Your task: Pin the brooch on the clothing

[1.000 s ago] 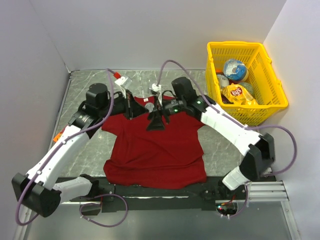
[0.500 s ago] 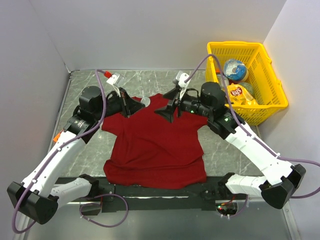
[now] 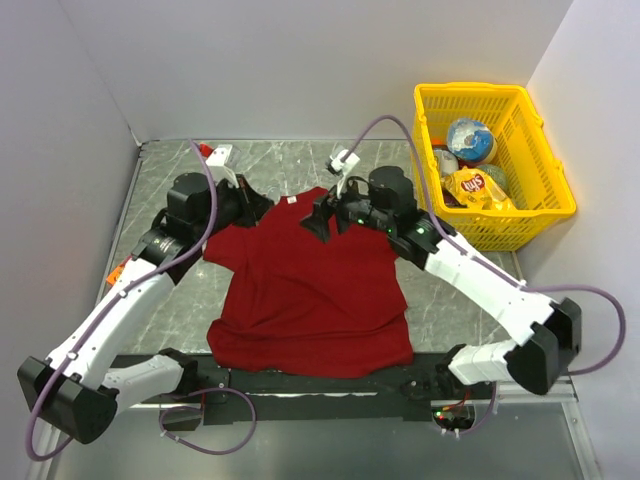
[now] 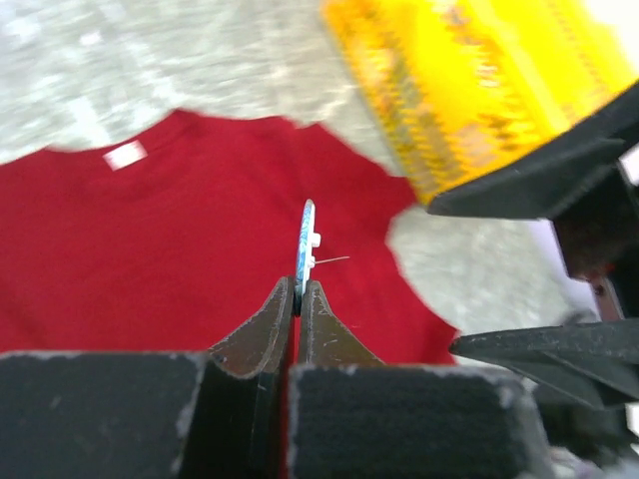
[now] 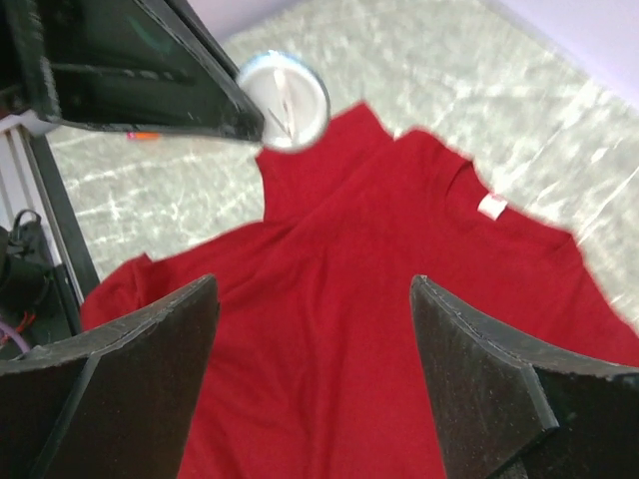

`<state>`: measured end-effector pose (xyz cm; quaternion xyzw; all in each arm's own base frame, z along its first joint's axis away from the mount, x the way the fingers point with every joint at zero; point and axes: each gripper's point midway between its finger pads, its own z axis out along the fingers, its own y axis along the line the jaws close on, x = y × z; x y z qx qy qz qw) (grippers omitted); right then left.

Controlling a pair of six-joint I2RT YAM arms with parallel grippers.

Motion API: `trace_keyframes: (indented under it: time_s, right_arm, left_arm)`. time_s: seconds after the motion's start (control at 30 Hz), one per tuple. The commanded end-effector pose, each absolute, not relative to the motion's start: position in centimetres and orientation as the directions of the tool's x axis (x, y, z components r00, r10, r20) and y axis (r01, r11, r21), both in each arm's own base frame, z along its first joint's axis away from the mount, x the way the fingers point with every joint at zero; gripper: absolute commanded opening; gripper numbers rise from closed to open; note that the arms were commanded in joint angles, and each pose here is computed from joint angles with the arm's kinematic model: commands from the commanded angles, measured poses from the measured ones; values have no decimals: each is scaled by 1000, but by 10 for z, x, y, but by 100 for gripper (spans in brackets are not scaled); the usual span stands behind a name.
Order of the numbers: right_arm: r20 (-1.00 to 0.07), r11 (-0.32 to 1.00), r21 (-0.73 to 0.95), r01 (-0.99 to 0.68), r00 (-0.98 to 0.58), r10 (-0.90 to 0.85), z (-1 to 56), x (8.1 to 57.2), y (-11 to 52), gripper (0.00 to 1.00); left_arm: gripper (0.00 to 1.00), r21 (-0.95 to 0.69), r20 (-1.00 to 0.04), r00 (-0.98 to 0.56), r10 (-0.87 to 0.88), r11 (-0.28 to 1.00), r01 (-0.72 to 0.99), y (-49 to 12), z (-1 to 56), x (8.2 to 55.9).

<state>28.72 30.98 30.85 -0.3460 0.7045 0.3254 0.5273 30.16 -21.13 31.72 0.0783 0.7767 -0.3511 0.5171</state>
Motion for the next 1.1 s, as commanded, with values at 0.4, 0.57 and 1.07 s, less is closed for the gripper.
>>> trace_keyframes:
  time_s: [0.4,0.57,1.07]
  right_arm:
    - [-865,618,279,-735,-471,-170,255,349,341,82]
    - [-776,692,265,-672,-575,-260,201,379,349,81]
    - [-634,782,158,-602,-669,-387,113,431,401,67]
  left_arm:
    - [1,-205,-860,-481,-173,979,14,-142,224,347]
    - [1,-192,-853,-493,-170,981,-6,-143,198,358]
    - [1,-252,-757,-610,-233,966,-57,-121,145,411]
